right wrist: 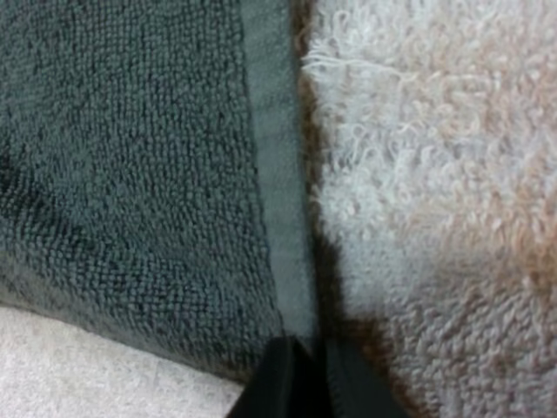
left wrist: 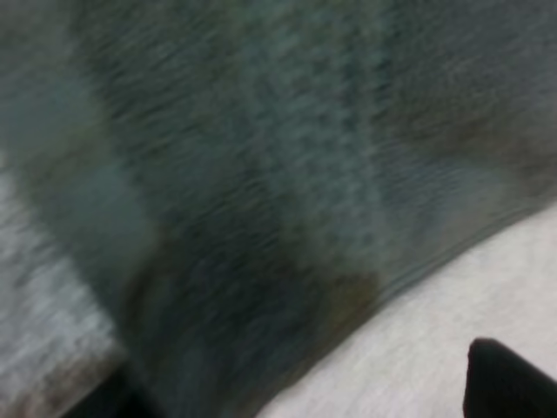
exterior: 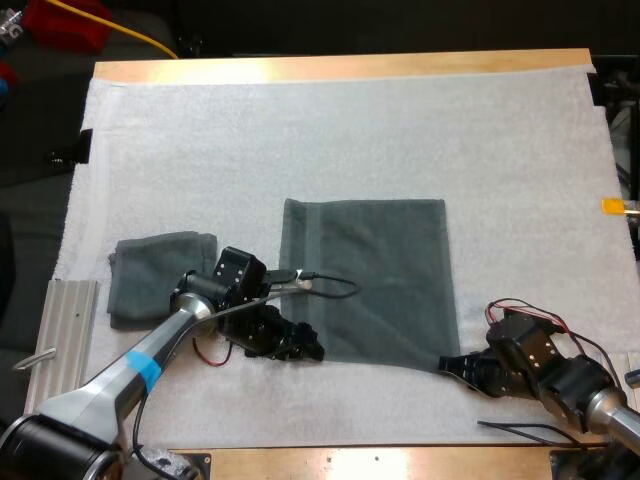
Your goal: Pick towel from pile, fold and stack
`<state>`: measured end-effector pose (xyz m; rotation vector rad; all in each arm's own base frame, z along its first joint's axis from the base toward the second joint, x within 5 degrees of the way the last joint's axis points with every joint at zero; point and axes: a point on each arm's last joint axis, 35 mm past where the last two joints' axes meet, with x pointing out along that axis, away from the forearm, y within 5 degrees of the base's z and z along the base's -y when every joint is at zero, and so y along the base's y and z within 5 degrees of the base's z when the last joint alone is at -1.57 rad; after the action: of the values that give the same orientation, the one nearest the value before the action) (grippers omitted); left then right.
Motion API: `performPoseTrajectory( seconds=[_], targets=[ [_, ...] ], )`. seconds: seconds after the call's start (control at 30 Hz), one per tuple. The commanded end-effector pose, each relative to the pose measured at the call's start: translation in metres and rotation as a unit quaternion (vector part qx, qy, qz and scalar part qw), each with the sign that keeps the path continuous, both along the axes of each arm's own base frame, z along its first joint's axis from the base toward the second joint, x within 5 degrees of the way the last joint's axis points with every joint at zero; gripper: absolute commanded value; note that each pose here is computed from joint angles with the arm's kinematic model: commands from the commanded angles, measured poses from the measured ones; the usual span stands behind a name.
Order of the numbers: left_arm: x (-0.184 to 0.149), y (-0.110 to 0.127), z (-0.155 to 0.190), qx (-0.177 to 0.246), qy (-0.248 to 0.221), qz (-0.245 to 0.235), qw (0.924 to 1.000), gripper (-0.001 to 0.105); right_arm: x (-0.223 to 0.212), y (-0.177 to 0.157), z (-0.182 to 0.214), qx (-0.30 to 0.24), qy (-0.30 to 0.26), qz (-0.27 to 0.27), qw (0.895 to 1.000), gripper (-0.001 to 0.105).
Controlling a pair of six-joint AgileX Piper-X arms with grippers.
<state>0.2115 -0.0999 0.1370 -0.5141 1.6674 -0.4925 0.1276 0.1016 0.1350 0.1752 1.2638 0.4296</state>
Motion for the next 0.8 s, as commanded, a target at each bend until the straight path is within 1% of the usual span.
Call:
performPoseTrajectory(
  seconds=[0.0,0.2,0.23,0.3,0.33,0.47,0.5,0.57,0.6,0.67,0.77],
  targets=[
    [0.0016,-0.0027,-0.0007,-0.019,0.0,-0.002,0.9998,0.069,-0.0026,-0.0018,-0.001,-0.012,0.008,0.003,1.0,0.001],
    [0.0016,-0.0029,-0.0005,-0.023,0.001,-0.002,0.9997,0.069,-0.0026,-0.0018,-0.001,-0.012,0.008,0.003,1.0,0.001],
    [0.0016,-0.0029,-0.0005,-0.023,0.001,-0.002,0.9997,0.067,-0.0026,-0.0018,-0.001,-0.012,0.008,0.003,1.0,0.001],
    [0.0013,-0.0025,-0.0007,-0.018,0.002,0.0,0.9998,0.06,-0.0027,-0.0017,-0.001,-0.01,0.009,0.004,1.0,0.001],
    [0.0008,-0.002,-0.001,-0.012,0.004,0.001,0.9999,0.053,-0.0027,-0.0017,-0.001,-0.01,0.009,0.004,1.0,0.001],
    [-0.0024,0.0016,-0.003,0.034,0.01,0.005,0.9994,0.031,-0.0027,-0.0017,-0.001,-0.01,0.009,0.004,1.0,0.001],
    [-0.0029,0.0021,-0.0032,0.04,0.011,0.005,0.9991,0.028,-0.0027,-0.0017,-0.001,-0.01,0.009,0.004,1.0,0.001],
    [-0.0047,0.004,-0.004,0.06,0.014,0.003,0.9981,0.016,-0.0027,-0.0017,-0.001,-0.01,0.009,0.004,1.0,0.001],
    [-0.0051,0.0043,-0.0041,0.064,0.014,0.002,0.9978,0.013,-0.0027,-0.0017,-0.001,-0.01,0.009,0.005,1.0,0.001],
    [-0.0064,0.005,-0.0042,0.067,0.014,-0.006,0.9976,0.001,-0.0027,-0.0017,-0.001,-0.011,0.008,0.006,1.0,0.001],
    [-0.007,0.0052,-0.0037,0.067,0.015,-0.008,0.9976,0.0,-0.0027,-0.0017,-0.001,-0.011,0.008,0.006,1.0,0.001]
  ],
)
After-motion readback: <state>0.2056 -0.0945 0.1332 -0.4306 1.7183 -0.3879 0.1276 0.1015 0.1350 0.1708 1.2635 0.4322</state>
